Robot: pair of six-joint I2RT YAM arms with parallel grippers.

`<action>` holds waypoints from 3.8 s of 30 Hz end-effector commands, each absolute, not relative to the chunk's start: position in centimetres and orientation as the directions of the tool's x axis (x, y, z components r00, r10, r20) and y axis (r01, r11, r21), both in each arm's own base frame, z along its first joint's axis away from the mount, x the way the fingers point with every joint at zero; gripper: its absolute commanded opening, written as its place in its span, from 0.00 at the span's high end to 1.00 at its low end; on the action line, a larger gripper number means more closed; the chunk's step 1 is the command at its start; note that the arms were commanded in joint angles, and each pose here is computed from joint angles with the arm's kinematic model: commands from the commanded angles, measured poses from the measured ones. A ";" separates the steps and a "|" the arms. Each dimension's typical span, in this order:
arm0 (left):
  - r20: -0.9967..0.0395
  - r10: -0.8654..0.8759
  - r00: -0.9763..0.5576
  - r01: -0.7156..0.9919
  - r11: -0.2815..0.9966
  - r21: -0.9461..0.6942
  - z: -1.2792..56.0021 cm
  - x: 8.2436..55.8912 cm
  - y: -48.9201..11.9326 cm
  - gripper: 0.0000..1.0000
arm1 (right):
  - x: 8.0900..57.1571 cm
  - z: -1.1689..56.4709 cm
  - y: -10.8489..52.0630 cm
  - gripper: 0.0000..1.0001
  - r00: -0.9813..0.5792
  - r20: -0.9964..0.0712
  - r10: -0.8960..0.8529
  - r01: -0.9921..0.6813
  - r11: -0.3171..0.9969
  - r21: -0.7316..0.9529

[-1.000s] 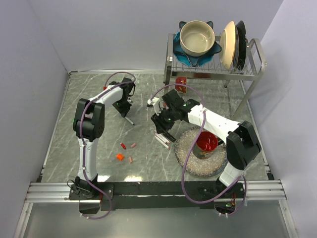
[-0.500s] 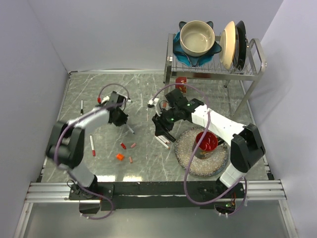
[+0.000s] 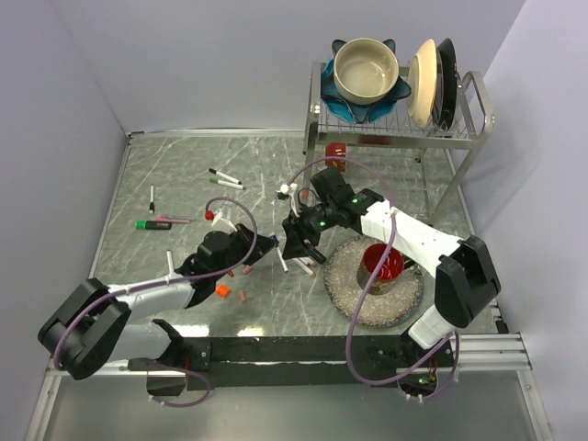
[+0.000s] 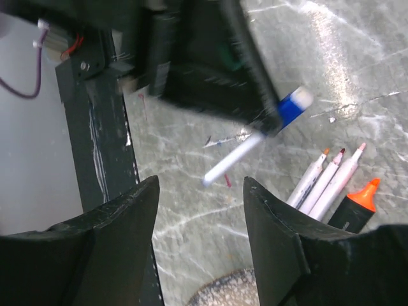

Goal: Open the pen caps

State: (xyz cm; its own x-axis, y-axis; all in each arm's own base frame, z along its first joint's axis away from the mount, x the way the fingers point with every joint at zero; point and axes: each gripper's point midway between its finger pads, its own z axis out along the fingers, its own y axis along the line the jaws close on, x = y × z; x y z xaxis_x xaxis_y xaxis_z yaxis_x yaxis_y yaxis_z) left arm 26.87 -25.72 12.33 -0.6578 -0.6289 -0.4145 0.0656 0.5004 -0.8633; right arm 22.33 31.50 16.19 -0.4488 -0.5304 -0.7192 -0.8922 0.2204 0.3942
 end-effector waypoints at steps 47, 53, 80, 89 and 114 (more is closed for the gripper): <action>-0.499 -0.858 -0.122 -0.092 0.510 -0.855 23.2 30.3 -11.2 0.99 | 20.7 13.4 33.3 1.00 -0.473 -0.631 -0.615 -0.870 0.212 0.446; -0.513 -0.849 -0.125 -0.174 0.528 -0.831 21.1 30.4 -6.7 0.99 | 19.4 12.2 34.3 1.00 -0.410 -0.608 -0.680 -0.901 0.199 0.386; -0.485 -0.779 -0.397 -0.172 0.582 -0.795 13.0 26.2 -9.8 0.99 | 28.8 5.1 27.7 0.91 -0.473 -0.396 -0.787 -0.838 0.541 -0.073; -0.470 -0.779 -0.415 -0.178 0.576 -0.798 12.3 25.7 -10.0 0.99 | 28.9 4.4 27.4 0.81 -0.489 -0.370 -0.790 -0.833 0.549 -0.072; -0.417 -0.765 -0.491 -0.254 0.584 -0.771 10.2 25.0 -10.5 0.99 | 28.8 5.3 27.7 0.67 -0.484 -0.390 -0.783 -0.836 0.546 -0.058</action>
State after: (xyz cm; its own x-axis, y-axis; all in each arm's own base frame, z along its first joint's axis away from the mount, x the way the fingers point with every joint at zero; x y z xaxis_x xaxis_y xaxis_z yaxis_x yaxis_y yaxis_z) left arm 24.96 -10.35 10.14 -0.4676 -0.7681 -0.4373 -0.2292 0.5832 -0.7793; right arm 27.80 26.84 3.17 -0.4976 -0.8003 -0.3346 -0.8382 0.5429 -0.0519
